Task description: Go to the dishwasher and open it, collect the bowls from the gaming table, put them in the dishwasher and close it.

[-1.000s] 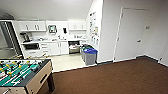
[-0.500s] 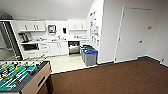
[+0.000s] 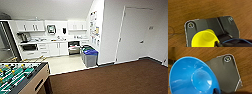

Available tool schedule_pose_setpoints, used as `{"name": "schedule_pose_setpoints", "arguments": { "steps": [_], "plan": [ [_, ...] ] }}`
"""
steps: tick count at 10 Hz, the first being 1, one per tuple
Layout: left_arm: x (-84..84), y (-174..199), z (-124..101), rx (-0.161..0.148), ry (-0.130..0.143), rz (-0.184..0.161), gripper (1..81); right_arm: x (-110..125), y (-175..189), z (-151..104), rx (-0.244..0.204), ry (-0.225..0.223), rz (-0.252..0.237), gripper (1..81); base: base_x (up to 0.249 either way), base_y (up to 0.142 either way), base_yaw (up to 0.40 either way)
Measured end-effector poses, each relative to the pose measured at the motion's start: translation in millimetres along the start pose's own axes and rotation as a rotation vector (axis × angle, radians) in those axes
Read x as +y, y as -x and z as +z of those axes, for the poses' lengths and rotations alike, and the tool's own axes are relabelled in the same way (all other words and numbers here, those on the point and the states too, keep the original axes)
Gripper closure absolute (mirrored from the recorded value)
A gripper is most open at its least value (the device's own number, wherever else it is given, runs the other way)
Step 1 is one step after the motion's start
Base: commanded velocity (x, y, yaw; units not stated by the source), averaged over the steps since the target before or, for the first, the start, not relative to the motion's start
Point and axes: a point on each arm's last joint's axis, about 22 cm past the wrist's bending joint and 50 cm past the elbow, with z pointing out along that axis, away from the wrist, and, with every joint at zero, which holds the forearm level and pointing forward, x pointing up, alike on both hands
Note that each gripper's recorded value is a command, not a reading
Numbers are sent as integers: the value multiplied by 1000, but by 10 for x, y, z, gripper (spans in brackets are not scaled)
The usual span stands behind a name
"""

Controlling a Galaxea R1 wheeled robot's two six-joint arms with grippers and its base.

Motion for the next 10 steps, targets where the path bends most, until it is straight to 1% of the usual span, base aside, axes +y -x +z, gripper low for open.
{"name": "schedule_pose_setpoints", "arguments": {
  "steps": [1, 2, 3, 10],
  "plan": [
    [31, 41, 10, -7, 5, -2, 811, -49, 46, 15, -6, -6, 6, 811, 140, 0, 0],
    [33, 57, 10, -9, 5, -3, 811, -19, 66, 6, -7, -2, 9, 811, 140, 0, 0],
    [28, 42, 8, -6, 4, -2, 811, 4, 70, -1, -8, 1, 7, 811, 140, 0, 0],
    [28, 53, 7, -8, 4, -2, 811, 1, 76, 1, -10, 2, 7, 811, 140, 0, 0]
  ]
}}
